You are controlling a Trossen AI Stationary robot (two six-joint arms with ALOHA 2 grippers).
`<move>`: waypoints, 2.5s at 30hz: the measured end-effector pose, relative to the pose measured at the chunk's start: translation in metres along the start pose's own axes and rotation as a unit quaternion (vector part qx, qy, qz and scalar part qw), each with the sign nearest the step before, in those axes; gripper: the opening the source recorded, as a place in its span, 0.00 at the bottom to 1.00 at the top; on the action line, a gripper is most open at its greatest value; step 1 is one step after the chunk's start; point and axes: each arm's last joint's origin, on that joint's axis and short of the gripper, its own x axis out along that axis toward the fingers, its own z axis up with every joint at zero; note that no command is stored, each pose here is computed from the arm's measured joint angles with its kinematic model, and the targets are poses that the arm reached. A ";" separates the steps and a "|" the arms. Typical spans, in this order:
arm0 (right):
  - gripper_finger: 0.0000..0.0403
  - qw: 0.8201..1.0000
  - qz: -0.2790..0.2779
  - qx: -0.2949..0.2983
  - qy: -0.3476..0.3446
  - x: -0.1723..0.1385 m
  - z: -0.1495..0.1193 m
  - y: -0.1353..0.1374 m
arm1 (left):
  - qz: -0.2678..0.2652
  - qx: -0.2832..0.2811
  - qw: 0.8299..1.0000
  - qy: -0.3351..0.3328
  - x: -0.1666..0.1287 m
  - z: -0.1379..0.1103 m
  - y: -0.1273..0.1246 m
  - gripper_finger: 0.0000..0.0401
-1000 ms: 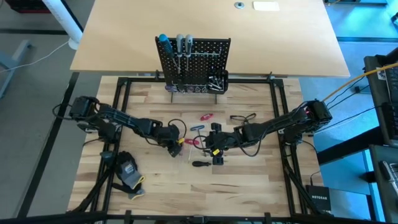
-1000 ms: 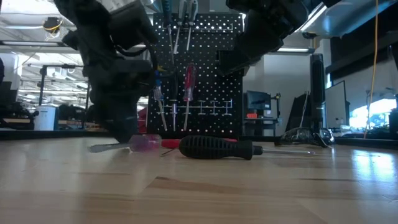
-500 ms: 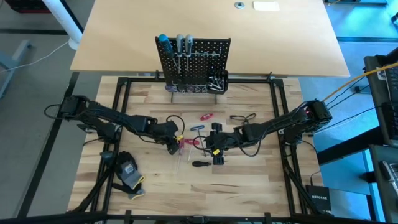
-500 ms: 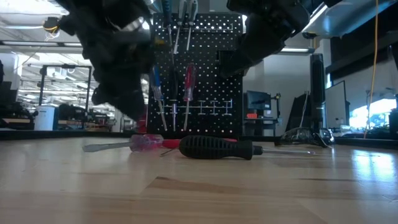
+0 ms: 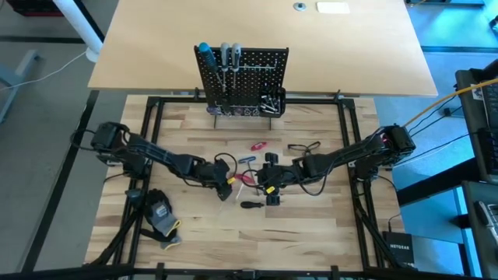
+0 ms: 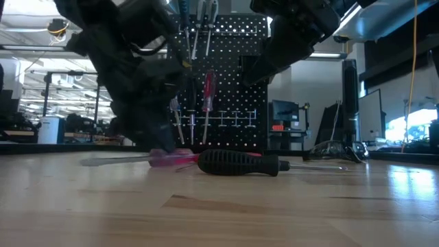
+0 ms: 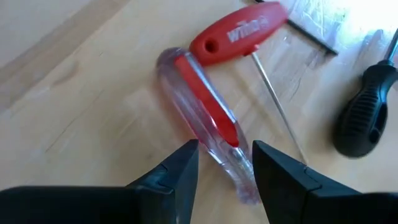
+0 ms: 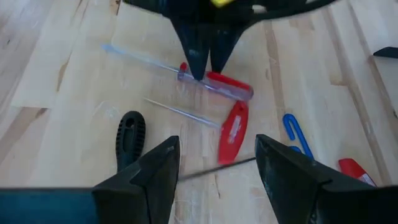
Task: Hang tools onto peg board
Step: Hang the red screwdriver on the peg board
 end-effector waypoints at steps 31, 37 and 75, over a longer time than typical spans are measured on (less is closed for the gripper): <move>0.52 1.000 -0.017 0.000 -0.001 0.000 0.000 -0.001 | 0.034 0.075 0.996 0.018 0.015 0.013 0.016 0.17; 0.52 1.000 -0.017 -0.001 0.001 0.000 0.000 -0.001 | 0.034 0.080 0.996 0.013 0.012 0.013 0.016 0.17; 0.52 0.925 0.016 0.073 -0.373 -0.048 -0.049 -0.010 | -0.103 0.314 0.864 -0.379 -0.118 0.046 -0.052 0.17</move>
